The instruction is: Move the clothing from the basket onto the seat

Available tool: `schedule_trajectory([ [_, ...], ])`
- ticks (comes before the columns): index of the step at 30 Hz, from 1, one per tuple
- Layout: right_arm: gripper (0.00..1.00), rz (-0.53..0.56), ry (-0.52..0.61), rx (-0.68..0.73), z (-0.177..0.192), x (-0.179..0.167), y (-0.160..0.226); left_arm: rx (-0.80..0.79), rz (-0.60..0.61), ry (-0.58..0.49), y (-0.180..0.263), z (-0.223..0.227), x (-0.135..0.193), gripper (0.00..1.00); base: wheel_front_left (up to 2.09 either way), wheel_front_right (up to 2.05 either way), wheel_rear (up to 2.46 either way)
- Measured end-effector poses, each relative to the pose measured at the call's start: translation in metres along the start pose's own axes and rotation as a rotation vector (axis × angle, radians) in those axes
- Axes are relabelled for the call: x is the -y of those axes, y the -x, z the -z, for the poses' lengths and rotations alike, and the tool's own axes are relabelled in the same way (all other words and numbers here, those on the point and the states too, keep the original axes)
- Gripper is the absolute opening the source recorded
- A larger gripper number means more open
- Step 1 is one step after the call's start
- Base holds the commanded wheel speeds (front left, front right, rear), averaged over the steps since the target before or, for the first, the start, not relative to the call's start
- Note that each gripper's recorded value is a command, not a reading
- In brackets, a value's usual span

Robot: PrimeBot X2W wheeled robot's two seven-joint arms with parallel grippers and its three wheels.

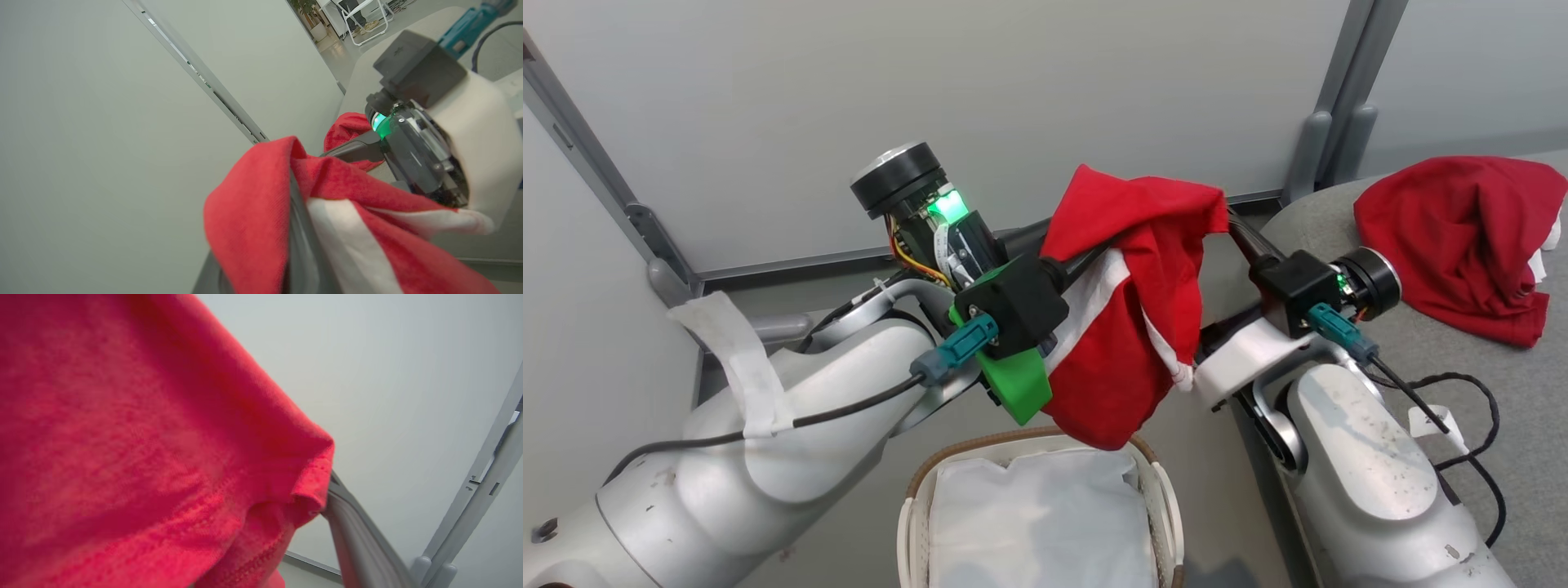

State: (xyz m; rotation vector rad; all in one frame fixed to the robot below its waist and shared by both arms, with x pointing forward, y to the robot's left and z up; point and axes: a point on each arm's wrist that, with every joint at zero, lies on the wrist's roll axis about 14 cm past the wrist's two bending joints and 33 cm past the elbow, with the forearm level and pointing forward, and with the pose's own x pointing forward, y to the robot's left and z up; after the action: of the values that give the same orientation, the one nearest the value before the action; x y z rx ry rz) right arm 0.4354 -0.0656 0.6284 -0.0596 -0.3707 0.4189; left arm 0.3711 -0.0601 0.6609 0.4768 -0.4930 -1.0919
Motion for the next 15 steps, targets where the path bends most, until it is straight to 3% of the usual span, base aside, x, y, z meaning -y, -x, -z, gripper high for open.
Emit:
schedule_trajectory([
  [1, 1.0, -0.011, 0.003, -0.002, 0.0, -0.003, -0.002, -0.001, -0.001, 0.008, 0.0, 0.001, 0.0, 0.0, 0.0, 0.0, 0.0],
  [2, 0.87, -0.023, 0.006, -0.008, 0.002, -0.006, -0.003, -0.003, -0.002, 0.016, 0.0, 0.002, 0.001, 0.0, 0.0, 0.0, 0.0],
  [3, 0.4, -0.041, 0.01, -0.018, 0.005, -0.011, -0.004, -0.007, -0.004, 0.024, 0.001, 0.004, 0.001, 0.0, 0.0, 0.0, 0.0],
  [4, 0.17, -0.055, 0.014, -0.03, 0.008, -0.015, -0.005, -0.012, -0.008, 0.031, 0.001, 0.007, 0.001, 0.0, 0.0, 0.0, 0.0],
  [5, 0.0, -0.065, 0.017, -0.034, 0.009, -0.017, -0.006, -0.017, -0.012, 0.038, 0.002, 0.009, 0.0, 0.0, 0.0, 0.0, 0.0],
  [15, 0.0, -0.044, 0.018, -0.035, 0.011, -0.008, -0.009, -0.072, -0.102, 0.143, 0.016, 0.041, -0.011, 0.0, 0.0, 0.0, 0.0],
])
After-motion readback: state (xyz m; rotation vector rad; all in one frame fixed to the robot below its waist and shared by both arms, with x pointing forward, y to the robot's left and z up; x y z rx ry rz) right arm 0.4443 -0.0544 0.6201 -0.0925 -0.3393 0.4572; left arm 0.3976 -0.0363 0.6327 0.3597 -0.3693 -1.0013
